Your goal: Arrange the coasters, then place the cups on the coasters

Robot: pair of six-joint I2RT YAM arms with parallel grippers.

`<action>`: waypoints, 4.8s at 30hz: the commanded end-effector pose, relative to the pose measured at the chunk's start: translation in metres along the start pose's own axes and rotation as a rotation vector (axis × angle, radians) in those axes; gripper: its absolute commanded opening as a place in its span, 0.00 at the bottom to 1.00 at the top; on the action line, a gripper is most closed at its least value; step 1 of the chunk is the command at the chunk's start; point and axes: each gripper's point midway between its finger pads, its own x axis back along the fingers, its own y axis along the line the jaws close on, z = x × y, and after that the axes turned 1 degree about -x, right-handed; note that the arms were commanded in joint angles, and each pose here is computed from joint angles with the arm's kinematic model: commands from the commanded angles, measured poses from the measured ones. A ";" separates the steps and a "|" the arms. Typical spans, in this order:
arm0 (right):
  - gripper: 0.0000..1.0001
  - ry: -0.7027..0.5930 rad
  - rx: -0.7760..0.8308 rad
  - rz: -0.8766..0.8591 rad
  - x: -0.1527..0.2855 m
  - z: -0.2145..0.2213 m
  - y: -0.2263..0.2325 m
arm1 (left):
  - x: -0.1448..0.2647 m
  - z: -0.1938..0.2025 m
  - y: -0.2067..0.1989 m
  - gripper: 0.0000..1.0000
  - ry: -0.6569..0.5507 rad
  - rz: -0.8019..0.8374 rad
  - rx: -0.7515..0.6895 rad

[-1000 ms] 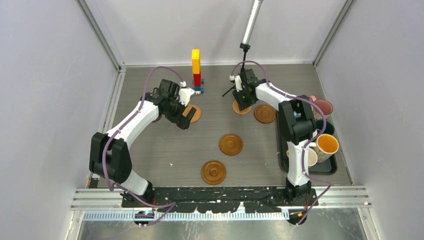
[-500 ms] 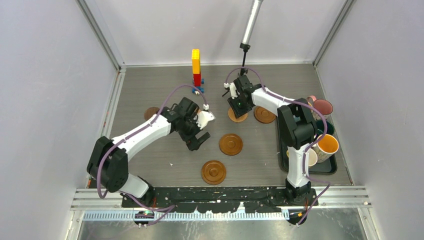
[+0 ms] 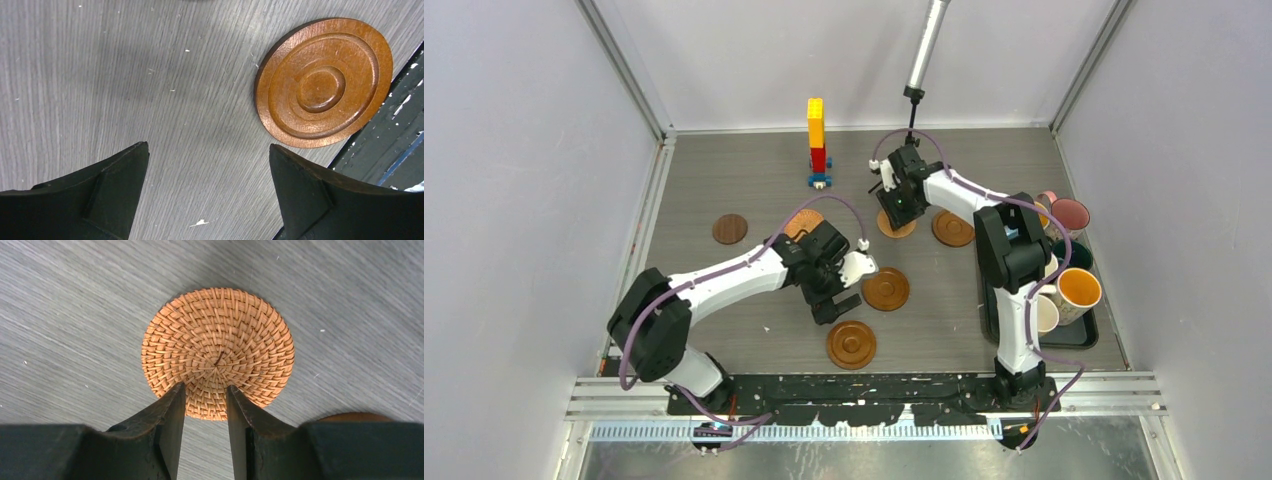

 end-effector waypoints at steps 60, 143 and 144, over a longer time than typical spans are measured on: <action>0.66 0.024 0.113 -0.209 0.093 0.074 0.056 | 0.046 0.062 0.074 0.94 -0.027 -0.125 0.161; 0.49 0.052 0.321 -0.160 0.006 0.060 0.173 | 0.106 0.213 0.187 0.82 0.128 -0.329 0.506; 0.49 0.044 0.323 -0.165 0.004 0.056 0.179 | 0.111 0.210 0.188 0.83 0.109 -0.339 0.522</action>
